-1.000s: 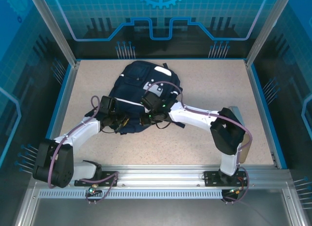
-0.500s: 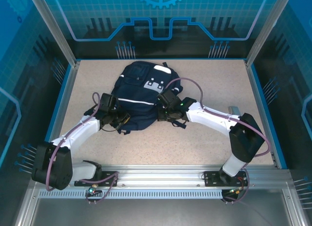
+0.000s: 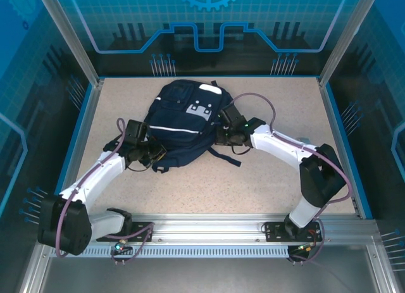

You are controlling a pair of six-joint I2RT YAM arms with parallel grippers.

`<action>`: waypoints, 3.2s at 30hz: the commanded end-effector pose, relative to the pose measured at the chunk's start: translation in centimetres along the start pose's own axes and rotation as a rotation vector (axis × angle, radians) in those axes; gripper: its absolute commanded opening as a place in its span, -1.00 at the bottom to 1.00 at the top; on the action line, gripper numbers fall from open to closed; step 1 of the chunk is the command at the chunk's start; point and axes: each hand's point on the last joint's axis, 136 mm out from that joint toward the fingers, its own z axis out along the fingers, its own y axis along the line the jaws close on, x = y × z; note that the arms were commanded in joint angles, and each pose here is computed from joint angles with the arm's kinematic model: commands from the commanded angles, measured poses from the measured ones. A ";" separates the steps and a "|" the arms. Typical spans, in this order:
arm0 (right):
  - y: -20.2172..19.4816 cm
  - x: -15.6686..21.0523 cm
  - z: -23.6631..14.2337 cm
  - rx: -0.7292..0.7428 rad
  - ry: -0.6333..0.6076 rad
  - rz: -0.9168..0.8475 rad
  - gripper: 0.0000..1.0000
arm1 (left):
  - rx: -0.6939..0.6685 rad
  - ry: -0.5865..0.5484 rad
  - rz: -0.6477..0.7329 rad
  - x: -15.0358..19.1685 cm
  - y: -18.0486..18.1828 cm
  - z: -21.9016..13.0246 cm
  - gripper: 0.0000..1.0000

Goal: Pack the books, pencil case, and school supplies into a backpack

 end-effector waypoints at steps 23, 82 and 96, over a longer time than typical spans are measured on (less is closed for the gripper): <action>0.4 -3.4 -0.2 -0.109 -0.143 -0.221 -1.00 | -0.042 0.038 0.027 -0.2 2.0 -1.0 -1.00; -13.1 -1.5 -5.9 -0.039 -0.069 0.309 0.57 | -0.052 0.065 1.257 9.8 -15.1 2.8 0.73; -14.1 -0.2 -5.3 -0.038 -0.025 0.379 0.56 | -0.338 0.114 1.540 12.1 -14.0 8.8 0.68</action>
